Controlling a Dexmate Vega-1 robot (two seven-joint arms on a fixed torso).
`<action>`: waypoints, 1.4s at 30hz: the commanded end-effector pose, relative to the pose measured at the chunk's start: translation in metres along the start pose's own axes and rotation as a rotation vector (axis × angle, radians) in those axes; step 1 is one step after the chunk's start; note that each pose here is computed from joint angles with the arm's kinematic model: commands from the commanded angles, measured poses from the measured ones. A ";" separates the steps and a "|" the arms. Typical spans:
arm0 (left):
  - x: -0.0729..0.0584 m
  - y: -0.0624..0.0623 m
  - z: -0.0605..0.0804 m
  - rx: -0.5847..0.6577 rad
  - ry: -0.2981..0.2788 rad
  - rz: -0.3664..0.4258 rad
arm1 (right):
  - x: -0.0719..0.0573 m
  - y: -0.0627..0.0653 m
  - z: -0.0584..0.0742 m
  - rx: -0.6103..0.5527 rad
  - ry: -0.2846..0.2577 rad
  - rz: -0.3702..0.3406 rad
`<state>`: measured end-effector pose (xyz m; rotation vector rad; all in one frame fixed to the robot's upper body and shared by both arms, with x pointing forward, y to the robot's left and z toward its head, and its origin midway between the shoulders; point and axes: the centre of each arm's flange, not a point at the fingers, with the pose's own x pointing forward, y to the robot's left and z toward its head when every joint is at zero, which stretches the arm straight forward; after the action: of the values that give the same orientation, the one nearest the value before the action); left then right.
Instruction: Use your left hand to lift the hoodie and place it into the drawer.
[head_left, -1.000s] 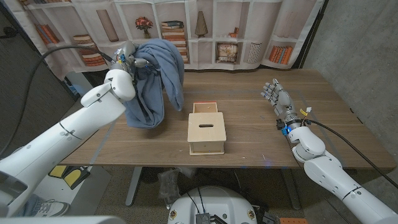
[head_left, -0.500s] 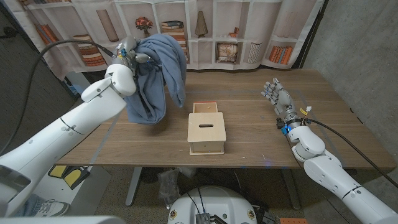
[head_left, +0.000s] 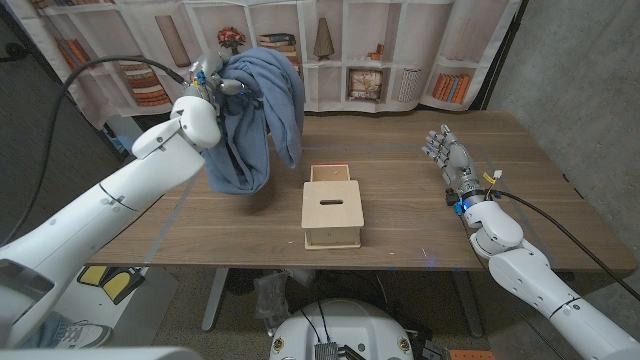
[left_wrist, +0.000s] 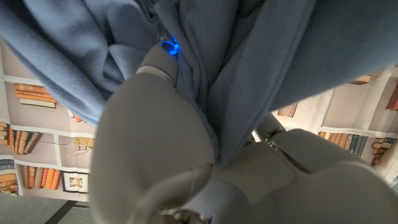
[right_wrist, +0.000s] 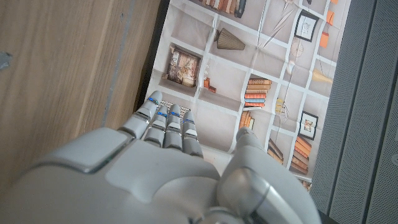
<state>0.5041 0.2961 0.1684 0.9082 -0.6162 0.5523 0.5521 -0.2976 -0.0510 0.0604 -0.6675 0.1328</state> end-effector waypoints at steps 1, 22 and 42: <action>-0.003 0.019 0.010 -0.032 -0.025 0.028 | -0.001 0.001 0.003 -0.004 -0.006 -0.004; -0.007 0.028 0.029 -0.039 -0.077 0.022 | -0.012 0.000 0.005 -0.006 -0.010 -0.023; -0.009 0.029 0.041 -0.061 -0.139 -0.026 | -0.017 0.001 0.007 -0.010 -0.015 -0.029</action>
<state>0.4709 0.2787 0.1959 0.9024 -0.7201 0.4948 0.5366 -0.2993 -0.0562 0.0643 -0.6808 0.1058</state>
